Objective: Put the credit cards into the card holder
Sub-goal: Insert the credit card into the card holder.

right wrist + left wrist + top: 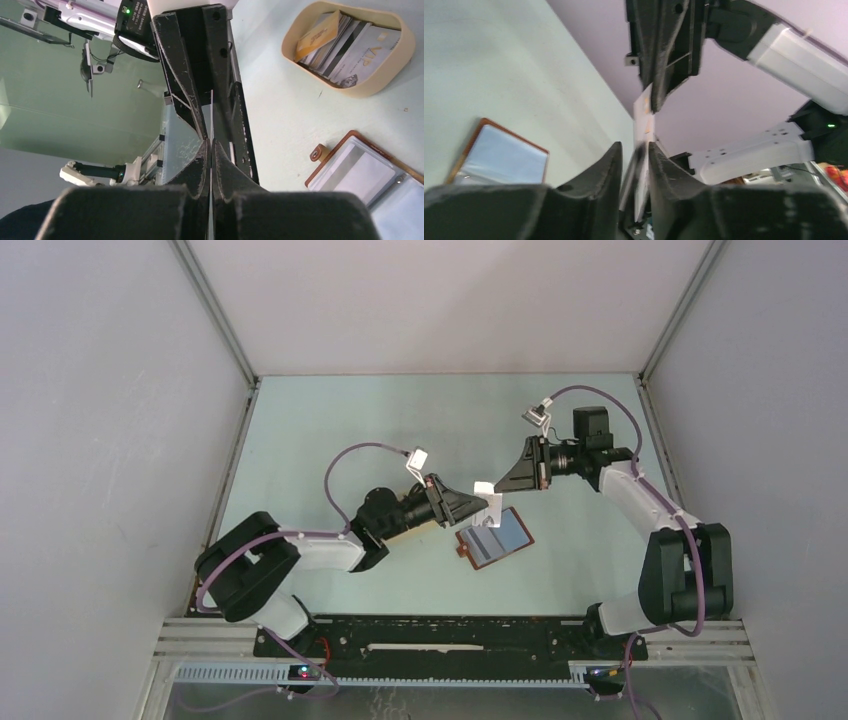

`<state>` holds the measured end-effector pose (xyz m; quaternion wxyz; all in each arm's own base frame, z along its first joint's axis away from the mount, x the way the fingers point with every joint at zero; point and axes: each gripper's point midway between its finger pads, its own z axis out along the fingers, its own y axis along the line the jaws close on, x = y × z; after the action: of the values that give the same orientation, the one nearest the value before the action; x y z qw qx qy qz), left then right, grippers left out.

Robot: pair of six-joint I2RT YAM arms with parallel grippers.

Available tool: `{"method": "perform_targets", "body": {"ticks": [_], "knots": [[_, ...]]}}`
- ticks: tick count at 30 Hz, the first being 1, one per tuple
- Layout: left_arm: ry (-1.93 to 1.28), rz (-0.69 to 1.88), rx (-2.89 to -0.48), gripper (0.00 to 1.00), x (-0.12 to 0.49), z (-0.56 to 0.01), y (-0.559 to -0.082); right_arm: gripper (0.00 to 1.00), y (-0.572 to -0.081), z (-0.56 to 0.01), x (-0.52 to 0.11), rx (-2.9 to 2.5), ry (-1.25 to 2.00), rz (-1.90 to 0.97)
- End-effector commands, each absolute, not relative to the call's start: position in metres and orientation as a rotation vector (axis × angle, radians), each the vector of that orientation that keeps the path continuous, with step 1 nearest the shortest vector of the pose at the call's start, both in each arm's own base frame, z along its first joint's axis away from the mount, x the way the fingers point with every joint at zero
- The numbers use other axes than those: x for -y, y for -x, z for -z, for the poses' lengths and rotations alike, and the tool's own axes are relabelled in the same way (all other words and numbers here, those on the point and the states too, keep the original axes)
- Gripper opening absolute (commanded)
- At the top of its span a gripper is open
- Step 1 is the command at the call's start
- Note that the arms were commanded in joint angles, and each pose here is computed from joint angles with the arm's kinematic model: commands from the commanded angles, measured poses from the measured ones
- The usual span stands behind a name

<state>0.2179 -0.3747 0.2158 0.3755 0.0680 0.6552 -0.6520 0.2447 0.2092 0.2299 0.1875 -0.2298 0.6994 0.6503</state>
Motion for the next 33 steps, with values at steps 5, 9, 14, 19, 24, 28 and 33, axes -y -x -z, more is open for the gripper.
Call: {"method": "perform_targets", "body": {"ticks": [5, 9, 14, 19, 24, 28, 33], "knots": [[-0.183, 1.361, -1.834, 0.46, 0.348, -0.182, -0.235, 0.00, -0.277, -0.202, -0.167, -2.066, 0.666, -1.396], [-0.250, 1.230, -1.998, 0.45, 0.345, -0.146, -0.231, 0.00, -0.280, -0.164, -0.153, -2.196, 0.670, -1.302], [-0.289, 1.100, -2.200, 0.46, 0.350, -0.112, -0.226, 0.00, -0.287, -0.129, -0.149, -2.329, 0.603, -1.321], [-0.286, 1.034, -2.339, 0.46, 0.352, -0.087, -0.221, 0.00, -0.297, -0.103, -0.149, -2.437, 0.540, -1.326], [-0.287, 1.031, -2.412, 0.48, 0.356, -0.074, -0.217, 0.00, -0.300, -0.088, -0.148, -2.494, 0.543, -1.295], [-0.302, 1.027, -2.469, 0.51, 0.362, -0.065, -0.215, 0.00, -0.297, -0.084, -0.150, -2.507, 0.558, -1.315], [-0.310, 1.007, -2.514, 0.54, 0.364, -0.057, -0.216, 0.00, -0.293, -0.082, -0.156, -2.512, 0.575, -1.367]]}}
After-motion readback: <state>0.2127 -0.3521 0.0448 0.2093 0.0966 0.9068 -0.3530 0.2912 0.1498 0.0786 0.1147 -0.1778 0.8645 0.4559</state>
